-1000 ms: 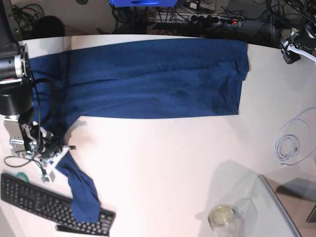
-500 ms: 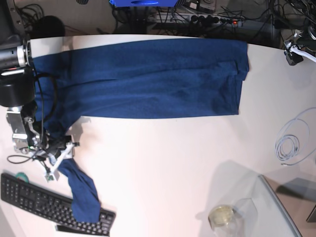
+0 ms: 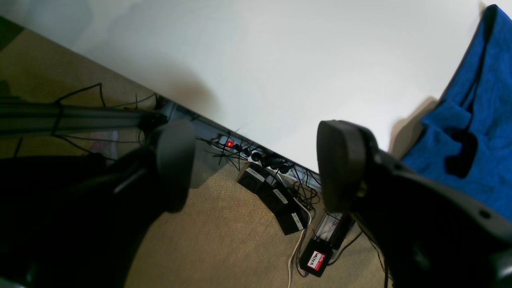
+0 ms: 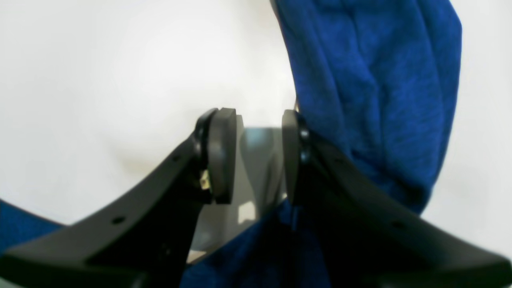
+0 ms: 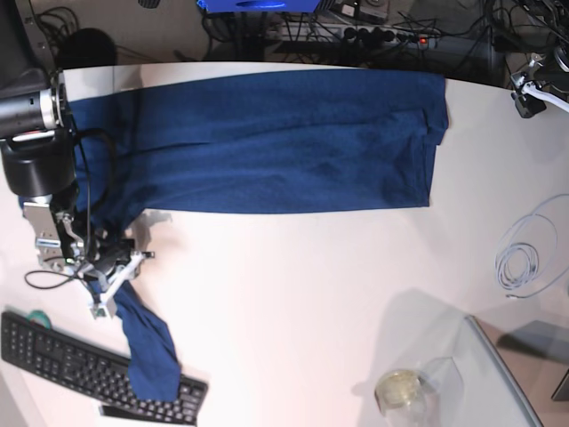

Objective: Layout the t-shirt on the table in an organized manner, then fold the t-shirt properly
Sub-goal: 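Lift the sleeve with the right gripper and lay it onto the shirt strip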

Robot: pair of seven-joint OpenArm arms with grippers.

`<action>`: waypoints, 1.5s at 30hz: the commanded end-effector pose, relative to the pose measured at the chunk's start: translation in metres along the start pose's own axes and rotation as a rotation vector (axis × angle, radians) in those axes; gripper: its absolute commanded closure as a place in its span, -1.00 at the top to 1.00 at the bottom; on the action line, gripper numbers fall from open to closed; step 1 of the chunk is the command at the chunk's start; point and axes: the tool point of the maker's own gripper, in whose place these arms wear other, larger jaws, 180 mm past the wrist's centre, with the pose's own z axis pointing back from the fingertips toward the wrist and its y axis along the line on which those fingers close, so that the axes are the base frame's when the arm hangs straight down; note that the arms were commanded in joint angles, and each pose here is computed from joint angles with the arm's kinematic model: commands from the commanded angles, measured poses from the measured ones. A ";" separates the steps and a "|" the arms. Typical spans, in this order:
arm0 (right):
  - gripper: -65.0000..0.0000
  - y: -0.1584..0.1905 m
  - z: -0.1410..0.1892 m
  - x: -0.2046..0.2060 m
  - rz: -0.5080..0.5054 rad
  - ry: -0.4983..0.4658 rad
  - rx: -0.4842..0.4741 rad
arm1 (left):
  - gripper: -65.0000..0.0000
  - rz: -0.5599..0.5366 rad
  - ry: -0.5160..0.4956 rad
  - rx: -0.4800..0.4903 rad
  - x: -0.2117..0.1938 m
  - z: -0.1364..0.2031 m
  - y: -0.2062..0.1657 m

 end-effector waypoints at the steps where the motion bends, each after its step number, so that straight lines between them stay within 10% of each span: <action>1: -0.42 -0.007 0.007 0.032 0.007 -0.075 -0.008 | 0.38 -0.011 -0.035 0.013 0.012 0.004 0.005; 11: 0.02 -0.035 0.022 0.043 -0.001 -0.126 -0.125 | 0.38 -0.010 -0.047 0.013 0.017 0.004 0.005; 26: 0.03 -0.047 0.015 0.026 -0.035 -0.064 -0.144 | 0.38 0.017 -0.028 -0.001 0.011 -0.004 0.004; 29: -0.21 -0.047 0.015 0.026 -0.035 -0.064 -0.144 | 0.38 0.017 -0.028 -0.001 0.011 -0.004 0.004; 33: -1.00 -0.046 0.016 0.029 -0.036 -0.069 -0.140 | 0.38 0.017 -0.028 -0.001 0.011 -0.004 0.004; 45: -1.00 0.004 0.052 0.052 0.090 -0.122 -0.067 | 0.38 0.018 -0.029 -0.002 0.012 -0.005 0.003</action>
